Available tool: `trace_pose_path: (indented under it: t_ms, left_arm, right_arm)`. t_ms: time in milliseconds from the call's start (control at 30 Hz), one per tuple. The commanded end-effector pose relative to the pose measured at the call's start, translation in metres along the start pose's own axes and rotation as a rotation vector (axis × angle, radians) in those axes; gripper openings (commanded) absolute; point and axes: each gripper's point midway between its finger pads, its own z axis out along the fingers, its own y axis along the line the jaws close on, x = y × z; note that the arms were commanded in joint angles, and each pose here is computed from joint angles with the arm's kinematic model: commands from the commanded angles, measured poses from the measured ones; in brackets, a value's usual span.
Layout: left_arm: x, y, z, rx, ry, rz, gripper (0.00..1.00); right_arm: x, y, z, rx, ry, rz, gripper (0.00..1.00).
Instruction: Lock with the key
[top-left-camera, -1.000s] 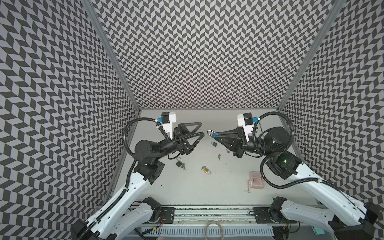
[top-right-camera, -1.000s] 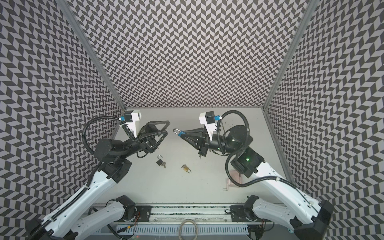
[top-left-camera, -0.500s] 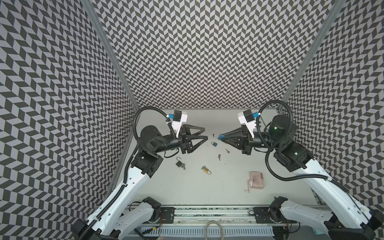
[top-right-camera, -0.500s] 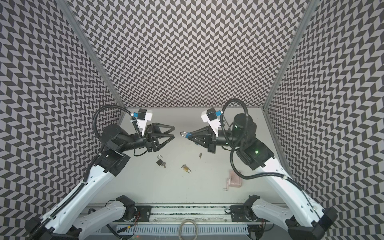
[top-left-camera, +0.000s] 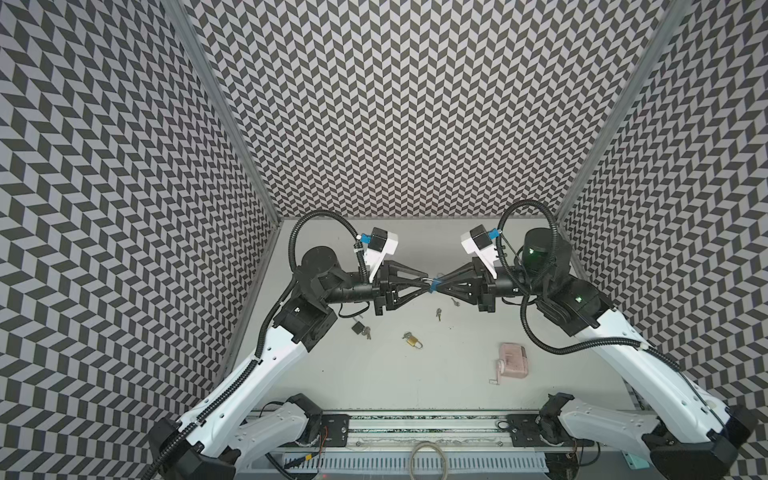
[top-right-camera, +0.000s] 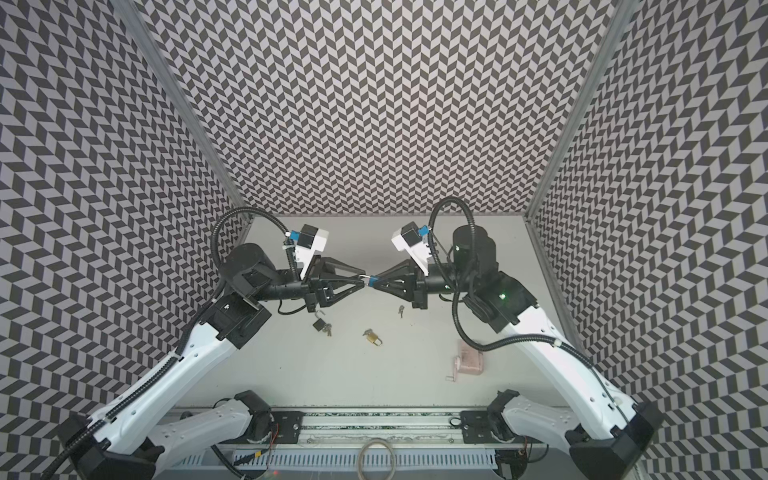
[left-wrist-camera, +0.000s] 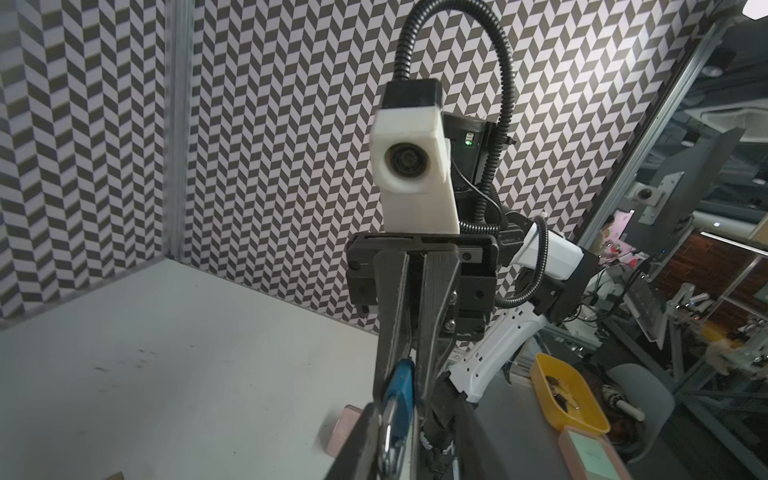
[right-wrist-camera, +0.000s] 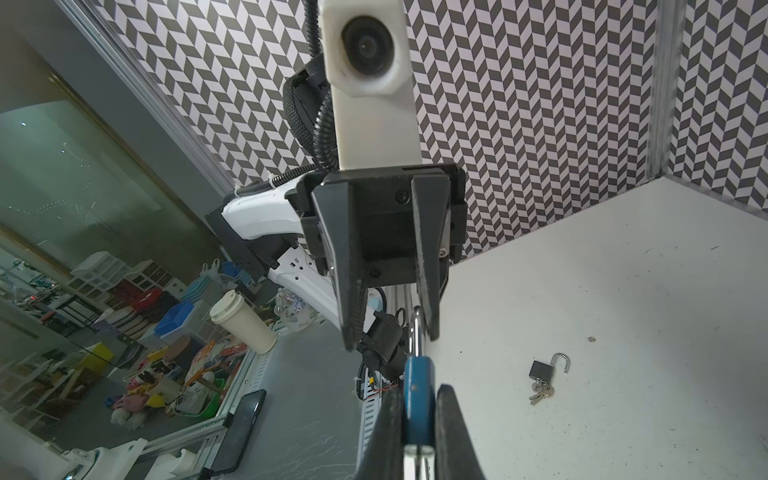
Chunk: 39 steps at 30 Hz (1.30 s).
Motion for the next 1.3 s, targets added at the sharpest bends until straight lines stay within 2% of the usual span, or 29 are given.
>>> trace_pose_path:
  t_ms: [0, 133, 433, 767, 1000, 1133, 1267]
  left_arm:
    - [-0.008, -0.010, -0.001, 0.020, -0.006, 0.038, 0.20]
    - [-0.010, -0.010, -0.002, 0.010, -0.010, 0.038, 0.16]
    - [-0.013, -0.012, -0.005, -0.003, -0.020, 0.068, 0.00]
    - [-0.011, -0.021, -0.003, 0.041, -0.030, 0.086, 0.00]
    - [0.031, -0.041, 0.047, 0.175, 0.039, -0.011, 0.00]
    - [0.035, -0.036, 0.043, 0.151, 0.024, -0.023, 0.00]
    - [0.021, -0.034, 0.030, 0.128, -0.005, -0.001, 0.00]
  right_arm:
    - [-0.014, 0.010, -0.006, -0.008, -0.042, -0.079, 0.00]
    - [-0.015, 0.010, -0.007, 0.001, -0.045, -0.083, 0.00]
    - [-0.017, 0.012, -0.010, 0.009, -0.053, -0.092, 0.00]
    - [-0.019, 0.009, -0.006, -0.008, -0.072, -0.067, 0.00]
    - [-0.044, 0.027, 0.016, -0.116, -0.162, -0.094, 0.00]
    - [-0.052, 0.037, 0.006, -0.115, -0.219, -0.132, 0.00]
    - [-0.052, 0.038, -0.007, -0.065, -0.252, -0.153, 0.00]
